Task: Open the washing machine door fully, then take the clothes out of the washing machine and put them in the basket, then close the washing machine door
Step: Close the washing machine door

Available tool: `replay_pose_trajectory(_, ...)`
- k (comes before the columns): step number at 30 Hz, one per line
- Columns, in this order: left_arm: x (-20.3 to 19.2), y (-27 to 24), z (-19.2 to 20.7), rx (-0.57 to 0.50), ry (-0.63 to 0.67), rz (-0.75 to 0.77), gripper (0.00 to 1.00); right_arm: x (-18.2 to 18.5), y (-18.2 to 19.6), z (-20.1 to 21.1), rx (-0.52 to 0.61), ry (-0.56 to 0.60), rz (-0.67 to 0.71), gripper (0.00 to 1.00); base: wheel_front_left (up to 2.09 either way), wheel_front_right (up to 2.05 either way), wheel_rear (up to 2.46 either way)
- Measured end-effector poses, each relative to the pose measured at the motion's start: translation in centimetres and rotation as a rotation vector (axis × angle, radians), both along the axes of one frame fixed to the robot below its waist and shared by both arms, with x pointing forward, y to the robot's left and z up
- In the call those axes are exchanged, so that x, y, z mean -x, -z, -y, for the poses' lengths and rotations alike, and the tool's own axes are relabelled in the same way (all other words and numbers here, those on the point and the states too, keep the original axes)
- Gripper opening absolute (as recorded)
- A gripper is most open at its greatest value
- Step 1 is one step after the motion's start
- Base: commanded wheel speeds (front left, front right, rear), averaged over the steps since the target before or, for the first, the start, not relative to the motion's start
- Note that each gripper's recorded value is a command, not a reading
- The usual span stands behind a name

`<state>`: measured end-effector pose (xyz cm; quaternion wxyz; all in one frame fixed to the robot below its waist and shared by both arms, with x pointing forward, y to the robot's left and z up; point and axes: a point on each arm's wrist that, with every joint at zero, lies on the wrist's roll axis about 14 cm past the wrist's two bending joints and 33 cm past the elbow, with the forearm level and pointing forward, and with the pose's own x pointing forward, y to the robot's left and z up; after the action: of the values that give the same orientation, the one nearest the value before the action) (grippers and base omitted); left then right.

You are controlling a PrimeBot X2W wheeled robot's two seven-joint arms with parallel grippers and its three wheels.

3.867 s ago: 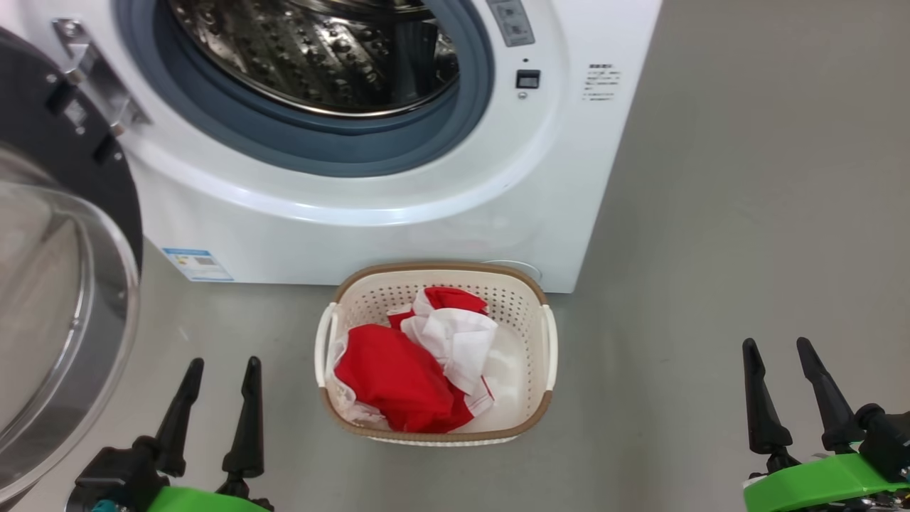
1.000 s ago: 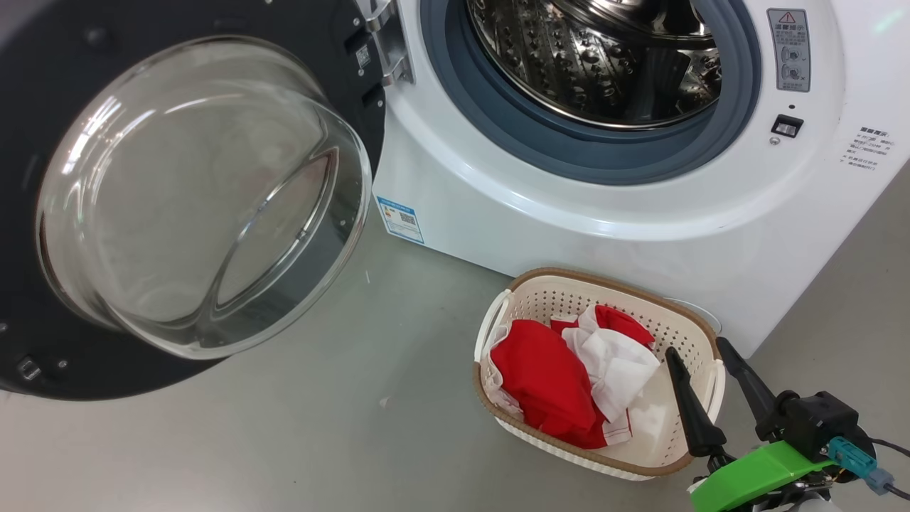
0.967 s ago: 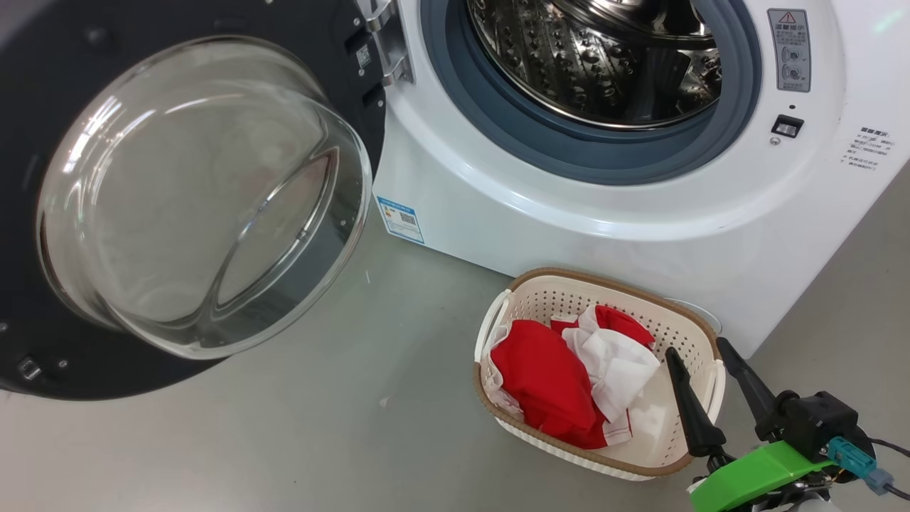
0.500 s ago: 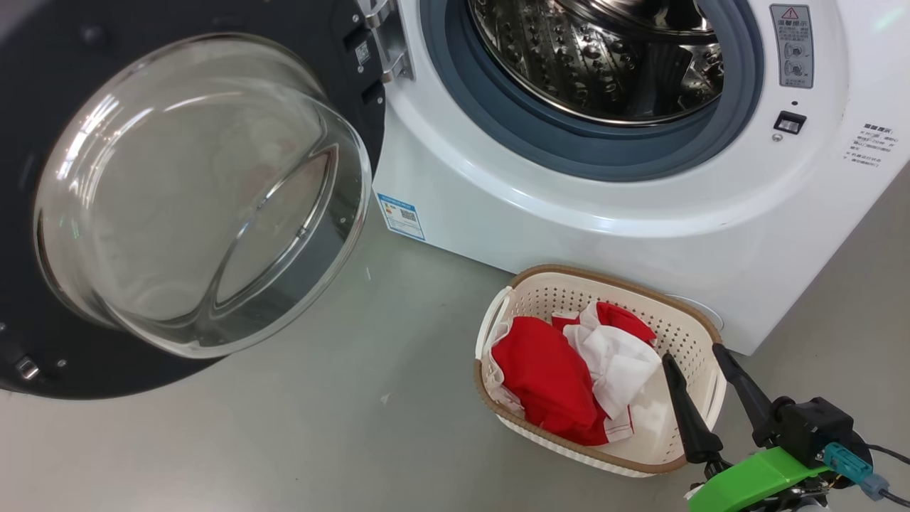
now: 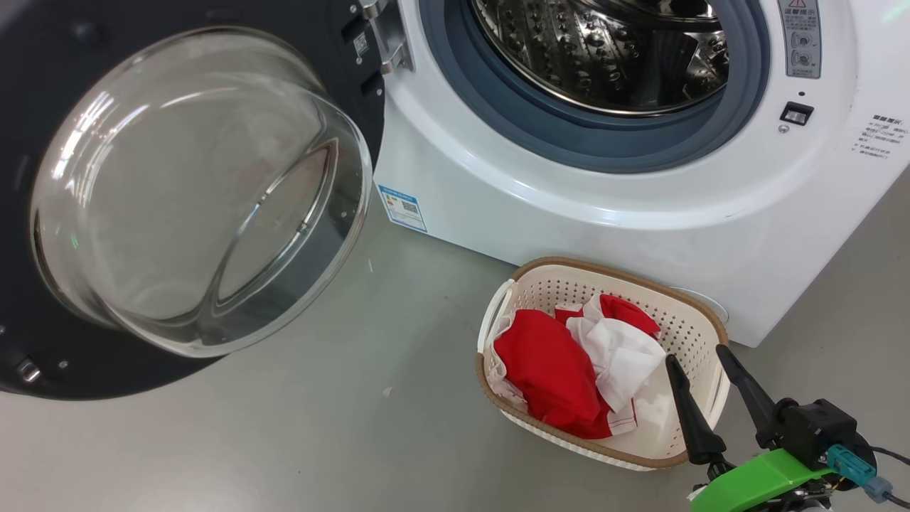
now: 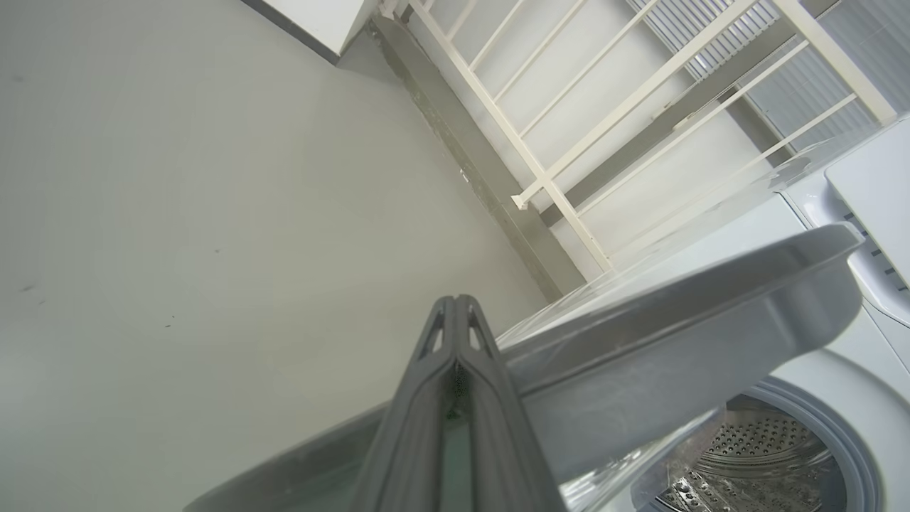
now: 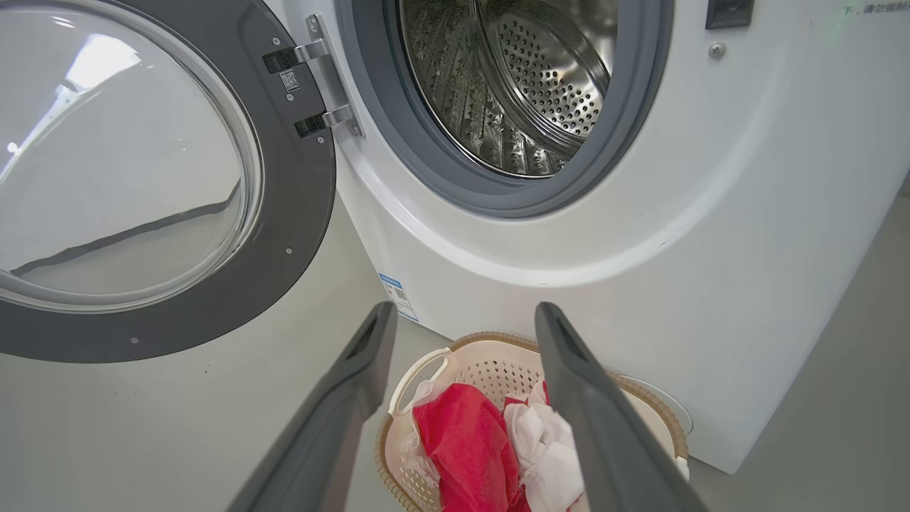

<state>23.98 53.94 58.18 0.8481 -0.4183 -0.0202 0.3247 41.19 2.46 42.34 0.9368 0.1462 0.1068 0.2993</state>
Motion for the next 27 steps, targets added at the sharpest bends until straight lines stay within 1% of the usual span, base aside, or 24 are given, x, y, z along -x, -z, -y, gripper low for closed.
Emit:
replay_pose_trajectory(8, -0.6, -0.5, 0.8, 0.003, 0.071, -0.013, 0.0, -0.1, -0.1, 0.2, 0.0, 0.009, 0.002, 1.0, 0.0, 0.0, 0.0)
replay_pose_trajectory(22, -0.5, -1.8, 3.6, -0.071, 0.208, -0.015, 0.0, -0.1, -0.5, 0.1, -0.005, 0.009, 0.012, 1.0, 0.0, 0.0, 0.0)
replay_pose_trajectory(24, -1.0, -2.0, 4.5, -0.078, 0.246, -0.01, 0.0, 0.0, -0.6, 0.0, -0.005, 0.008, 0.013, 1.0, 0.0, 0.0, 0.0)
replay_pose_trajectory(27, -2.3, -1.5, 6.9, -0.066, 0.339, -0.016, 0.0, 0.0, -0.7, 0.0, -0.005, 0.006, 0.015, 1.0, 0.0, 0.0, 0.0)
